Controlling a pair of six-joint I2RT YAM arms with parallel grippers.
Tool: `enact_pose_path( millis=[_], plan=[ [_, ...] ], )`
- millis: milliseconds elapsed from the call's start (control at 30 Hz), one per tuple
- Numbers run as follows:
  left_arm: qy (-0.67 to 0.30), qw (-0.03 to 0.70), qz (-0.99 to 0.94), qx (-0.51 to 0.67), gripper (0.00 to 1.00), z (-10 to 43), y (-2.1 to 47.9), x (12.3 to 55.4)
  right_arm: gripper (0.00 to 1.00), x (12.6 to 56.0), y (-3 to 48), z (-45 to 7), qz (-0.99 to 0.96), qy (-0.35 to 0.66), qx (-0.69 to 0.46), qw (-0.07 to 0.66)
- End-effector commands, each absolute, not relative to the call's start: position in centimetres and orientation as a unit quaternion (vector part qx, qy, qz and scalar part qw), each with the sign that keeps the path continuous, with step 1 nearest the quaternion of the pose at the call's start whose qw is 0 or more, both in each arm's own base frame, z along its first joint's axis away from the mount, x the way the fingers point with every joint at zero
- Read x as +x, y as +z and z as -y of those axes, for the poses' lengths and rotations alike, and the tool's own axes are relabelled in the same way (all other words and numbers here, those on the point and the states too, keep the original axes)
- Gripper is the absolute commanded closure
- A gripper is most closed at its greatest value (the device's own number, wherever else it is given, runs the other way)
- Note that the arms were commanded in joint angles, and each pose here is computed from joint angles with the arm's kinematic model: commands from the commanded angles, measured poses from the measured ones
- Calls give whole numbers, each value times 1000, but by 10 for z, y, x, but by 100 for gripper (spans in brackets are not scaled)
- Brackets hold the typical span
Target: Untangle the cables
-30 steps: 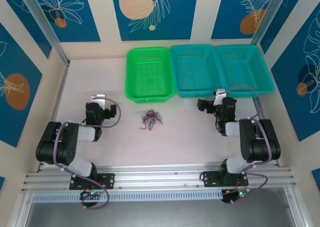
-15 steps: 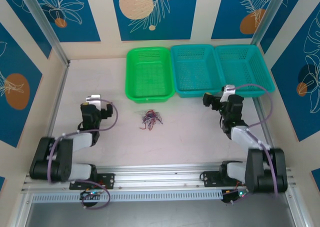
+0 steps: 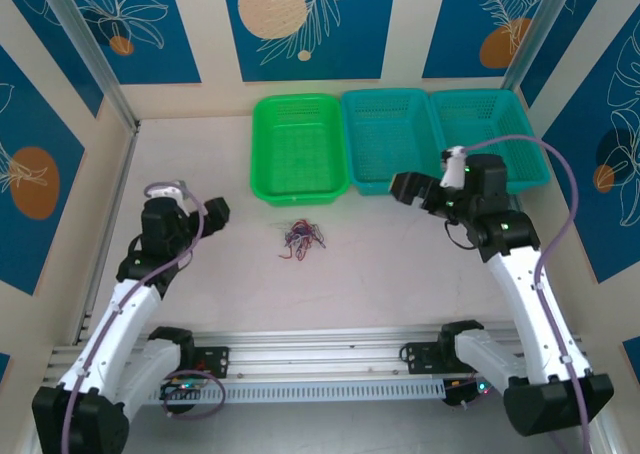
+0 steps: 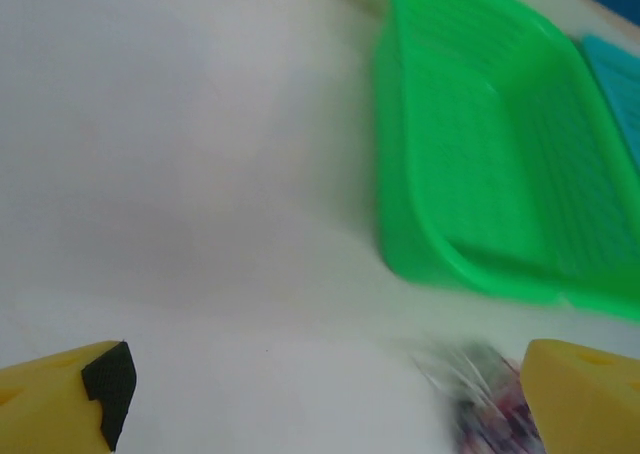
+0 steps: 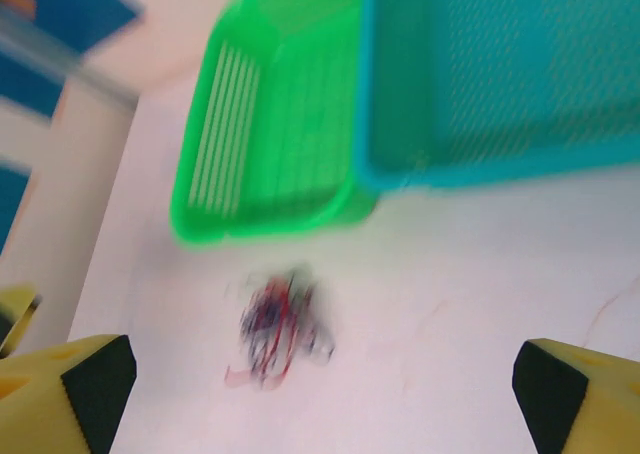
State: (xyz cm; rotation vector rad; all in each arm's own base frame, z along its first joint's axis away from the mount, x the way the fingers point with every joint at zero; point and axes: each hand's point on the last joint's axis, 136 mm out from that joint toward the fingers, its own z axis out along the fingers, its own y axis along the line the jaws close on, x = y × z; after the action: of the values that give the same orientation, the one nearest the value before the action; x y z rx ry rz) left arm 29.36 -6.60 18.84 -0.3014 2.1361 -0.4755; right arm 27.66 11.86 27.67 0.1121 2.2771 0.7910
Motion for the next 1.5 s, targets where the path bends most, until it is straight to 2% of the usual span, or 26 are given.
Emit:
enact_pose_path(
  millis=[0,100,267,467,600,700,1133,1233,1333,1467],
  plan=[
    [-300,319,-893,-99,5,127,165,243,1,227,246,-158,-921,335,17,199],
    [-323,293,-897,-69,9,161,157,223,1,213,232,-190,-934,323,-31,152],
    [-309,267,-912,-42,18,193,130,211,0,208,196,-215,-950,283,-38,129],
    [-287,271,-918,-30,25,210,108,227,0,215,171,-226,-953,273,-20,130],
    [-269,276,-922,-30,38,216,89,242,0,217,158,-236,-956,265,-20,124],
    [-254,261,-931,-20,43,221,75,249,0,219,153,-240,-958,259,-19,120],
    [-253,253,-933,-24,53,234,43,274,1,230,140,-260,-961,252,-20,109],
    [-247,258,-934,-27,59,231,40,277,1,234,138,-267,-963,249,-19,105],
    [-237,258,-936,-27,69,226,37,278,1,238,137,-275,-963,248,-19,102],
    [-231,248,-941,-16,97,223,36,276,1,244,131,-279,-965,243,0,96]
  ],
)
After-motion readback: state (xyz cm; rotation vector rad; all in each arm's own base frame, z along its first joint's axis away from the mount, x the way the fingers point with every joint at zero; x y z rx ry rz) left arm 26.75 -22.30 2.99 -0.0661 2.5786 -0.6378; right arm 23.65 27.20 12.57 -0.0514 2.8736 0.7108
